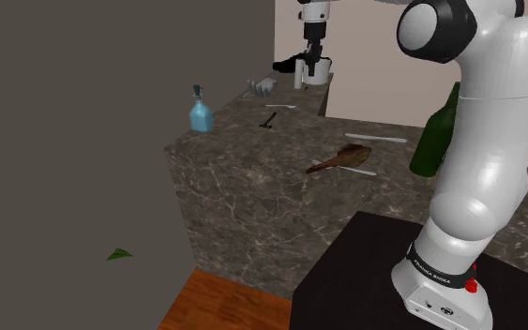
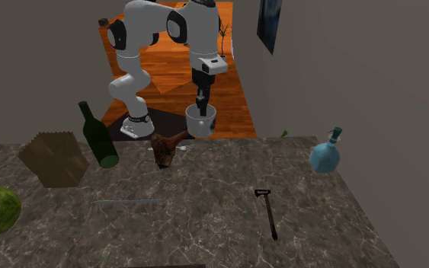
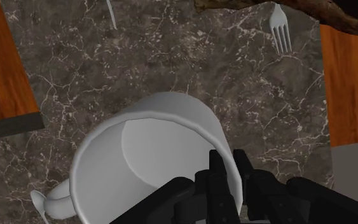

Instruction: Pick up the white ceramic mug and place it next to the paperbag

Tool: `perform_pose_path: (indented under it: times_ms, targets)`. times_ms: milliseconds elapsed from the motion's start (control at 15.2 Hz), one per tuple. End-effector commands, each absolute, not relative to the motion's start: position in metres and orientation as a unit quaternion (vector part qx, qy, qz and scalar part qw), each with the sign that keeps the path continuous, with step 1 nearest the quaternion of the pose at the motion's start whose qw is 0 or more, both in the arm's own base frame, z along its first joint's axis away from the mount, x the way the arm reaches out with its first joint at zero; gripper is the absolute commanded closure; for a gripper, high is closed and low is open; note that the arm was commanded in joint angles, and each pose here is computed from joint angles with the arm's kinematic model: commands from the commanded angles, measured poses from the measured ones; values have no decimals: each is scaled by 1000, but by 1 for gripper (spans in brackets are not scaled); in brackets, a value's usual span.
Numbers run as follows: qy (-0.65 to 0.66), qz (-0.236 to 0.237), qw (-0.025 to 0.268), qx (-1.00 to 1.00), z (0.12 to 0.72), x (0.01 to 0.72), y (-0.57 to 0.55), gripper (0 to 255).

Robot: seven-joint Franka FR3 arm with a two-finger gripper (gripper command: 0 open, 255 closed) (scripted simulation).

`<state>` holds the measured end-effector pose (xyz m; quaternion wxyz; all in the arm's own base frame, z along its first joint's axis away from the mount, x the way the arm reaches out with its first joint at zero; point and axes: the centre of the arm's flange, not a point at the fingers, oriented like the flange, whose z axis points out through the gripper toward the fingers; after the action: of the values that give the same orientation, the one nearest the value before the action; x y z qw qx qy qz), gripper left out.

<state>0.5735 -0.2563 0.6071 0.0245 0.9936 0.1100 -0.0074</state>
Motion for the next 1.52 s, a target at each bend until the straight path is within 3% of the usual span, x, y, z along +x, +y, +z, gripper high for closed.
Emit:
perform_pose_path:
  times_ms: [0, 1452]
  targets:
    - [111, -7, 24, 994, 607, 549, -265, 255]
    - [111, -7, 24, 994, 608, 288, -393, 255]
